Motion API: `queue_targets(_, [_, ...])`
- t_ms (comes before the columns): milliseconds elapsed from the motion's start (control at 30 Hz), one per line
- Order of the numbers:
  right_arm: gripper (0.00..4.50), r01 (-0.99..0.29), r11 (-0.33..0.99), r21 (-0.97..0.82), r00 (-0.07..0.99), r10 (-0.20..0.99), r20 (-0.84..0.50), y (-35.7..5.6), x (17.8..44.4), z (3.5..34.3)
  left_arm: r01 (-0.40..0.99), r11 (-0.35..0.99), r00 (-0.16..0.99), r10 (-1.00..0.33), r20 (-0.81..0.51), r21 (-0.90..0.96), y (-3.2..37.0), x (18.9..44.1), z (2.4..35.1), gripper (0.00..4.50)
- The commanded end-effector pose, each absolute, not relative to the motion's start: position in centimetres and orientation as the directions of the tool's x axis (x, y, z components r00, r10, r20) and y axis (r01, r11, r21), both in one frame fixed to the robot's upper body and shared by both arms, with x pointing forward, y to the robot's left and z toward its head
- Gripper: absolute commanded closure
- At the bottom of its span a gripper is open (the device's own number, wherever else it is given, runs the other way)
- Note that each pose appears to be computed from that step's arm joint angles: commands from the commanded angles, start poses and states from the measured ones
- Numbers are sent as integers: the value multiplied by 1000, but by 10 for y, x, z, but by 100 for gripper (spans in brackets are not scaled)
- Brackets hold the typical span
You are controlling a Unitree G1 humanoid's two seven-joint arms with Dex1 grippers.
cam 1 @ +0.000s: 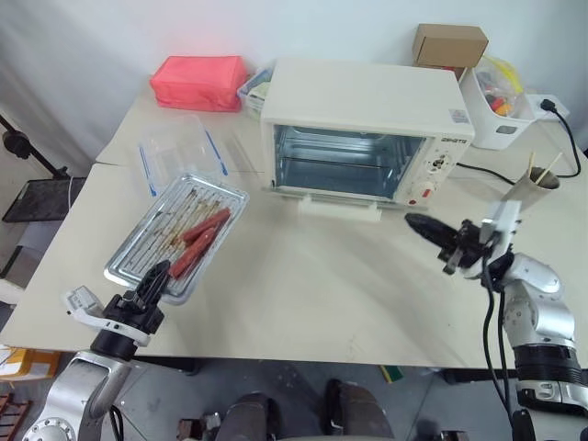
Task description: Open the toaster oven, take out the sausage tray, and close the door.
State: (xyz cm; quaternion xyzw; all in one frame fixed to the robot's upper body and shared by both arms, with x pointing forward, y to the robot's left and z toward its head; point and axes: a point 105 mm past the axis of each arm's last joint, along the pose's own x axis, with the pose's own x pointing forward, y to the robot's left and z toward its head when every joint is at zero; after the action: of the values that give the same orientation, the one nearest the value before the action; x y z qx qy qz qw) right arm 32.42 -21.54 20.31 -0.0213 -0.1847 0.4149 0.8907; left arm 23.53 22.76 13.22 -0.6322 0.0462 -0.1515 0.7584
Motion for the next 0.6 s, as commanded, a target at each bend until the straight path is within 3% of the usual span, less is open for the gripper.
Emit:
queue_targets(33, [448, -721, 656, -226, 549, 738, 393, -213, 314, 238, 222, 129, 923, -347, 166, -966, 219, 233, 138, 450])
queue_targets(133, [448, -677, 691, -254, 606, 719, 341, -216, 311, 235, 232, 127, 902, -398, 165, -965, 210, 235, 138, 450])
queue_targets(267, [432, -739, 630, -241, 569, 774, 278, -214, 278, 222, 244, 120, 846, -512, 151, -962, 198, 238, 134, 450])
queue_targets(367, [367, -763, 560, -324, 546, 826, 141, -213, 252, 201, 253, 115, 784, -607, 134, -961, 191, 242, 132, 450])
queue_targets(600, [144, -805, 513, -299, 532, 846, 19, -208, 200, 165, 241, 97, 592, -803, 67, -966, 170, 254, 129, 450])
